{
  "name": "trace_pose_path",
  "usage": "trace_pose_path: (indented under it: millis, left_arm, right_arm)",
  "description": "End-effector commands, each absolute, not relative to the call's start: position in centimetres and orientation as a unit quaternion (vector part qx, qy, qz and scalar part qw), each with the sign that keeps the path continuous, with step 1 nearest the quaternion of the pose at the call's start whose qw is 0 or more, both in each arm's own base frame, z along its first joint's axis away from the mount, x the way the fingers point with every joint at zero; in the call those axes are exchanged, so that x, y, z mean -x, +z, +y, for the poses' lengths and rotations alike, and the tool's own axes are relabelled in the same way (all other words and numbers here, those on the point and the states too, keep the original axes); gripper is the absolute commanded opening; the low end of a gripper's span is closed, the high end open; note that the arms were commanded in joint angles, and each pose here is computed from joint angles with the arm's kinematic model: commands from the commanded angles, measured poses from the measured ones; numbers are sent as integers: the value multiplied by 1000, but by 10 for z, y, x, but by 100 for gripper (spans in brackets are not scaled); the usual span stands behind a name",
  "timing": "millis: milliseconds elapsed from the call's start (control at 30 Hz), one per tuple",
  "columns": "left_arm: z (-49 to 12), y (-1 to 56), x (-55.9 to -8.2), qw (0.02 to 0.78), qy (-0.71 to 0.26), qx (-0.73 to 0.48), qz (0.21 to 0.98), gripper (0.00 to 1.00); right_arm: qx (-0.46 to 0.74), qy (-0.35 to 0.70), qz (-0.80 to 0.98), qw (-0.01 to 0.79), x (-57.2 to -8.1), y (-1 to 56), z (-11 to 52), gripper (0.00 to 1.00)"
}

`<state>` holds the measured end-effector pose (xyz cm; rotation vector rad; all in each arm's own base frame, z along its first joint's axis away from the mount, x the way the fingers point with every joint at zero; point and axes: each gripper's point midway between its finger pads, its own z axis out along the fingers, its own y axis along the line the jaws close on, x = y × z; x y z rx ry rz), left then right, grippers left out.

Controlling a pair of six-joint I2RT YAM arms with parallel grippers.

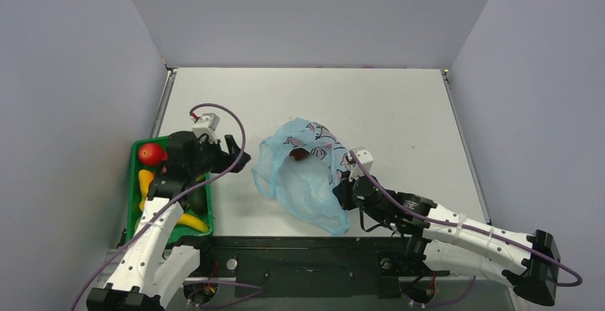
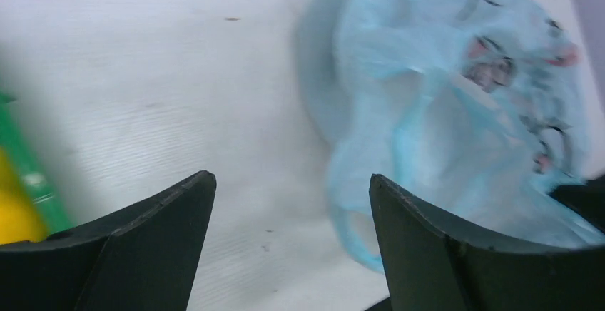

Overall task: Take the fake fruits out of the plastic bag
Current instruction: Place the fake fruit in the bin, then adjust the plastic bag at the center of the board.

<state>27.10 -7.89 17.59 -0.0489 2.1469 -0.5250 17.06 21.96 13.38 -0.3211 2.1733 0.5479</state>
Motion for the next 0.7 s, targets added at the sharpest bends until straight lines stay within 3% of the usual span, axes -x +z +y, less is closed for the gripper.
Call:
trace_pose_path:
  millis: [0,133,267,433,533,667]
  left_arm:
    - [-179,225,-243,471,-386,-92,788,75]
    - [-254,249,-199,490,-449,-134,735,74]
    - [-288,239,-196,529,-409,-146,729,76]
    - [-303,211,-227,543,-315,-117,770,70]
    - [-306,208,-227,555,-307,-106,766,62]
    - [-306,213,-212,578,-334,-108,736,61]
  right_arm:
    - [137,285,845,431,-174,163,254,0]
    - [137,303,846,417,-170,160,264,0]
    - [141,317,846,405,-164,160,268,0]
    - [146,351,836,396,-155,173,274,0]
    - [154,384,820,395,-148,186,279,0]
    - [170,434,797,386,-135,204,288,0]
